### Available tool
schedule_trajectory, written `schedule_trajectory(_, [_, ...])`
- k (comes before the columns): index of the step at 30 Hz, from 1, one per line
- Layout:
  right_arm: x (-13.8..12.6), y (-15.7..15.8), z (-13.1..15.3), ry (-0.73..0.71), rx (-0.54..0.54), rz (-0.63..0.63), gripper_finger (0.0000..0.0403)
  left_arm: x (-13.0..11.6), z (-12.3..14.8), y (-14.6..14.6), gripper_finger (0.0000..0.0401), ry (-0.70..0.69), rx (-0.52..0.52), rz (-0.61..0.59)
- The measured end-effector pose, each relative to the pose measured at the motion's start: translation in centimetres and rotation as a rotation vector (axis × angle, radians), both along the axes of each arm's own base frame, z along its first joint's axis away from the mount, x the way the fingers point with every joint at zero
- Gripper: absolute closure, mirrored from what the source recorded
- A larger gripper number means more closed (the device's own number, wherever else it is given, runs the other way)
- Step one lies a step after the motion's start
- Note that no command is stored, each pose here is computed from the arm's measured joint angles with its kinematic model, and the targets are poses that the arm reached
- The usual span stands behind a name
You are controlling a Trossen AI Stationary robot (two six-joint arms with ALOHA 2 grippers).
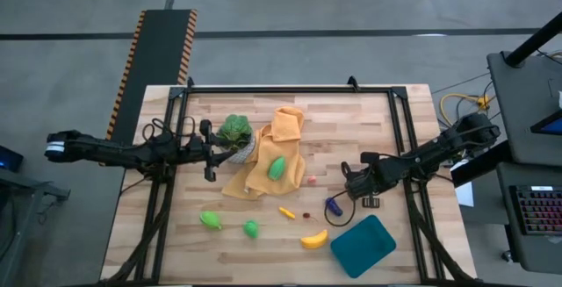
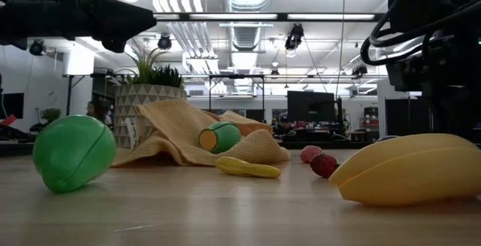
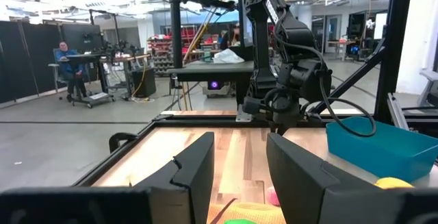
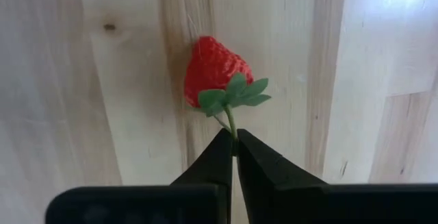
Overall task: Pick and placing Produce into tupperware
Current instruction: Put the strawberry into the blue bin
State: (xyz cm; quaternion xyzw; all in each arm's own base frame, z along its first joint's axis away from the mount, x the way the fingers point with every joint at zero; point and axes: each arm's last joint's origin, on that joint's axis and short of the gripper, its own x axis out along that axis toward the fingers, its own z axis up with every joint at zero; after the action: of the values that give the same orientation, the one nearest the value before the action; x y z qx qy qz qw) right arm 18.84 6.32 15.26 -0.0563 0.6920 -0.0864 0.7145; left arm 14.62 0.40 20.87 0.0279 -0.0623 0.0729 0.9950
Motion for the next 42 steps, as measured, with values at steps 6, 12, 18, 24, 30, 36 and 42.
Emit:
schedule_trajectory(6, [0.1,0.0,0.2,-0.009,0.001,0.000,0.0394,0.0,0.0,0.0,0.0280,-0.002,0.000,0.000])
schedule_trajectory(12, [0.9,0.3,2.3,-0.108,0.036,-0.045,0.0394,0.0,0.0,0.0,0.0280,-0.002,0.000,0.000])
schedule_trajectory(18, [1.8,0.6,6.6,-0.292,0.112,-0.071,0.0394,0.0,0.0,0.0,0.0280,0.002,0.000,0.001])
schedule_trajectory(24, [1.7,1.3,11.7,-0.431,0.268,-0.036,0.0394,0.0,0.0,0.0,0.0280,0.001,0.000,0.000])
schedule_trajectory(30, [0.3,2.8,15.3,-0.395,0.363,0.002,0.0394,0.0,0.0,0.0,0.0280,0.000,0.000,0.000])
schedule_trajectory(36, [-1.3,5.3,16.9,-0.366,0.425,0.049,0.0394,0.0,0.0,0.0,0.0280,0.000,0.001,0.000])
schedule_trajectory(42, [-2.6,7.5,16.3,-0.344,0.494,-0.014,0.0394,0.0,0.0,0.0,0.0280,-0.004,0.002,0.001])
